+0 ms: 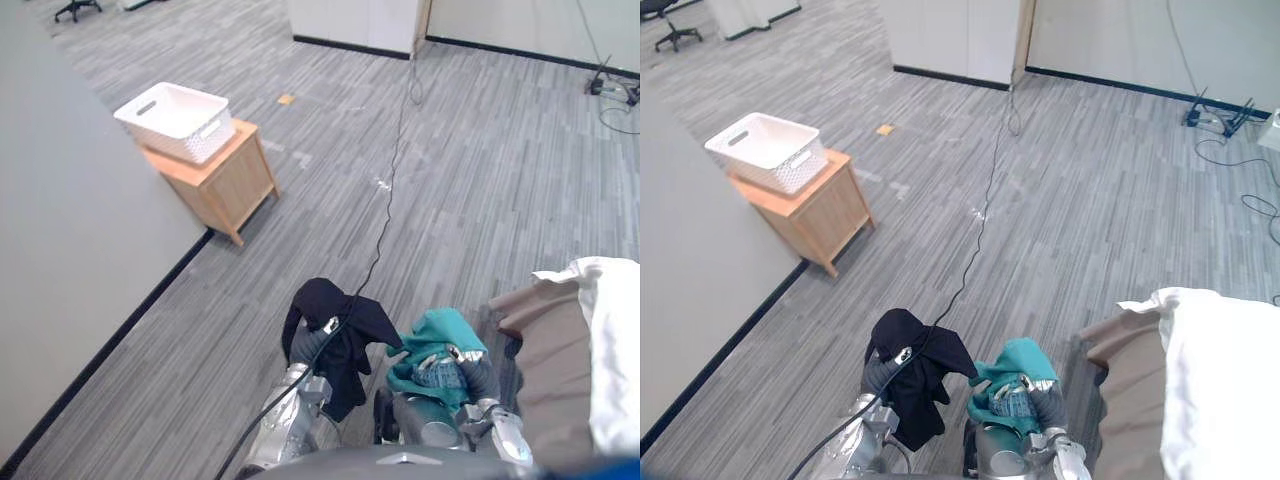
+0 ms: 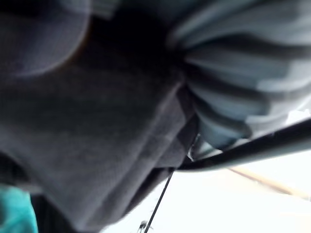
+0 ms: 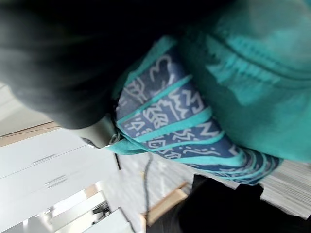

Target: Tidy the bed and pick cloth on bed and put in laundry

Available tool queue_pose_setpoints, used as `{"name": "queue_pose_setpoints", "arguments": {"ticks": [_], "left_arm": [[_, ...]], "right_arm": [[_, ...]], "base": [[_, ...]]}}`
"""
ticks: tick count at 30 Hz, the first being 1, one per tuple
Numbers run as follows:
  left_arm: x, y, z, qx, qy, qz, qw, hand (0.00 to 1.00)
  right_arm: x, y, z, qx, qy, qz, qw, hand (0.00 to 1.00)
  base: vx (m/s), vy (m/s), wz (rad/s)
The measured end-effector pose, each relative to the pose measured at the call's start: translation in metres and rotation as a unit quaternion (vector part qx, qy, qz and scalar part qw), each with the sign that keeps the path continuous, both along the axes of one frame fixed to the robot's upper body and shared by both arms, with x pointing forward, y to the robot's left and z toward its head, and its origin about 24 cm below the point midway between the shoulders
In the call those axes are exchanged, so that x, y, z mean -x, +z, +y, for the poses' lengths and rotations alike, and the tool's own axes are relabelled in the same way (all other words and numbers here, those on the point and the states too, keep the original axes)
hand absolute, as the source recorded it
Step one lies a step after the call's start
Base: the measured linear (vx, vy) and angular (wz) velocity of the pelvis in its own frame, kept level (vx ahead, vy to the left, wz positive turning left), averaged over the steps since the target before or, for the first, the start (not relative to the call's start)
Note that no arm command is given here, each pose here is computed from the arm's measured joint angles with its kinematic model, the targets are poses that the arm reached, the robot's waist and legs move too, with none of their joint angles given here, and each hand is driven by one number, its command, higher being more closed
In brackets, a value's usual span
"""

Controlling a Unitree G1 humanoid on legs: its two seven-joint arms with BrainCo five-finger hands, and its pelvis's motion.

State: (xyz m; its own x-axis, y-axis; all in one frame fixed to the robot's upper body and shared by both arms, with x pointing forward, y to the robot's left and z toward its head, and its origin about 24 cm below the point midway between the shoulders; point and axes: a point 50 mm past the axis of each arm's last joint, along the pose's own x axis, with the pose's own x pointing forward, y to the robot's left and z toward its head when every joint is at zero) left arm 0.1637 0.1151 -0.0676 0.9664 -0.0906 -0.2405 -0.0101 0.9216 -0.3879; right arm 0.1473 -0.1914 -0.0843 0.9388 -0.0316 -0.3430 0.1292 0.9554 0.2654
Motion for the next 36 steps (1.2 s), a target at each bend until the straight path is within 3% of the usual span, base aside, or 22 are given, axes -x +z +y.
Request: {"name": "queue_pose_setpoints", "arguments": {"ticks": [7, 16, 23, 28, 36], "left_arm": [[-0.002, 0.018, 0.016, 0.012, 0.042, -0.05, 0.998, 1.0], [-0.022, 0.028, -0.011, 0.033, 0.008, -0.076, 0.997, 1.0], [-0.025, 0.028, -0.002, 0.004, -0.008, -0.074, 0.997, 1.0], [-0.035, 0.028, -0.01, -0.005, -0.055, -0.068, 0.996, 1.0], [-0.01, 0.008, -0.012, -0.008, -0.073, -0.017, 0.997, 1.0]], "right_arm": [[-0.015, 0.012, 0.004, -0.003, 0.046, -0.041, 0.998, 1.0], [-0.021, 0.013, 0.003, 0.012, 0.026, -0.032, 0.999, 1.0], [-0.008, 0.007, 0.009, 0.003, 0.023, -0.009, 1.0, 1.0], [0.012, -0.002, 0.012, -0.004, -0.024, 0.021, 0.999, 1.0], [-0.007, 0.01, 0.01, -0.012, -0.038, -0.019, 0.999, 1.0]], "base": [[0.36, 0.074, -0.4], [0.52, 0.254, 0.23], [0.57, 0.228, 0.64], [0.51, -0.032, 1.25], [0.55, -0.23, 0.28]]}}
